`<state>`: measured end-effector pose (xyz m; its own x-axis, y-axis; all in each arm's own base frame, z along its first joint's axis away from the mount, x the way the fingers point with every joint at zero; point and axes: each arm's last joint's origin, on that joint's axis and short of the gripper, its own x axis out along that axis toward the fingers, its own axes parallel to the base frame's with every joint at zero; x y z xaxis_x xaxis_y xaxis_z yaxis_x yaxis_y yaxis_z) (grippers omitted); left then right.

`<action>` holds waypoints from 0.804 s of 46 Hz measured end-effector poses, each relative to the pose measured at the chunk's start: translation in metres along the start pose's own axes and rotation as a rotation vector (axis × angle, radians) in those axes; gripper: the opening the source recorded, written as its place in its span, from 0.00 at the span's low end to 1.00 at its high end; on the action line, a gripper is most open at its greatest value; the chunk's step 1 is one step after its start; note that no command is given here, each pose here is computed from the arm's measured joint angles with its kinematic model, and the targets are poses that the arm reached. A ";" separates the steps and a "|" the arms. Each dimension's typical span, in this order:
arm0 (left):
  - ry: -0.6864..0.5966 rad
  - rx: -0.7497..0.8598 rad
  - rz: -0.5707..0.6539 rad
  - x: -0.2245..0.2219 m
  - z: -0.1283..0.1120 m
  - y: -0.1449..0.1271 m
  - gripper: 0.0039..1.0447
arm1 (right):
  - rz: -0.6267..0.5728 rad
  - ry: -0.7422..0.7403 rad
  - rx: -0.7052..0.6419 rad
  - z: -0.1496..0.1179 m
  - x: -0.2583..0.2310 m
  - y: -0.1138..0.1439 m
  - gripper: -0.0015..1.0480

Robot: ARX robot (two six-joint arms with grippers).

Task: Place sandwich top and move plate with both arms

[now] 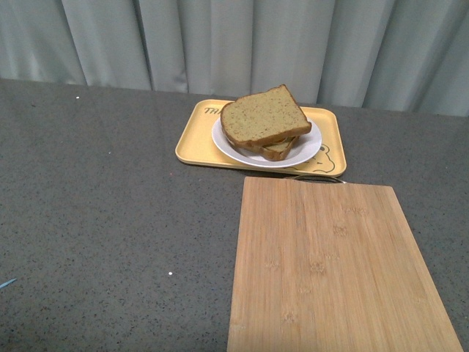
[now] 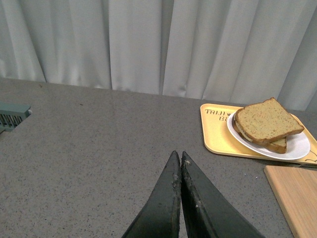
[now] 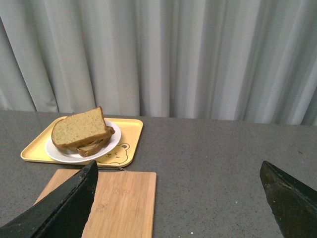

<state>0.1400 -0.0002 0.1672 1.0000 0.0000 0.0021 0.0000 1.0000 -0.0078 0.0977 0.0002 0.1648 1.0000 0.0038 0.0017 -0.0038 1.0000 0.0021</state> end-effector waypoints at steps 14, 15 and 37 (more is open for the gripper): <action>-0.015 0.000 -0.002 -0.013 0.005 0.000 0.03 | 0.000 0.000 0.000 0.000 0.000 0.000 0.91; -0.016 0.000 -0.002 -0.014 0.005 0.000 0.03 | 0.000 0.000 0.000 0.000 0.000 0.000 0.91; -0.020 0.000 -0.002 -0.028 0.006 0.000 0.03 | 0.000 0.000 0.000 0.000 0.000 0.000 0.91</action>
<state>0.1119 -0.0002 0.1730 0.9997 -0.0019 0.0223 0.0021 1.0000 -0.0074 0.0977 0.0002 0.1648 1.0000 0.0034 0.0017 -0.0034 1.0000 0.0021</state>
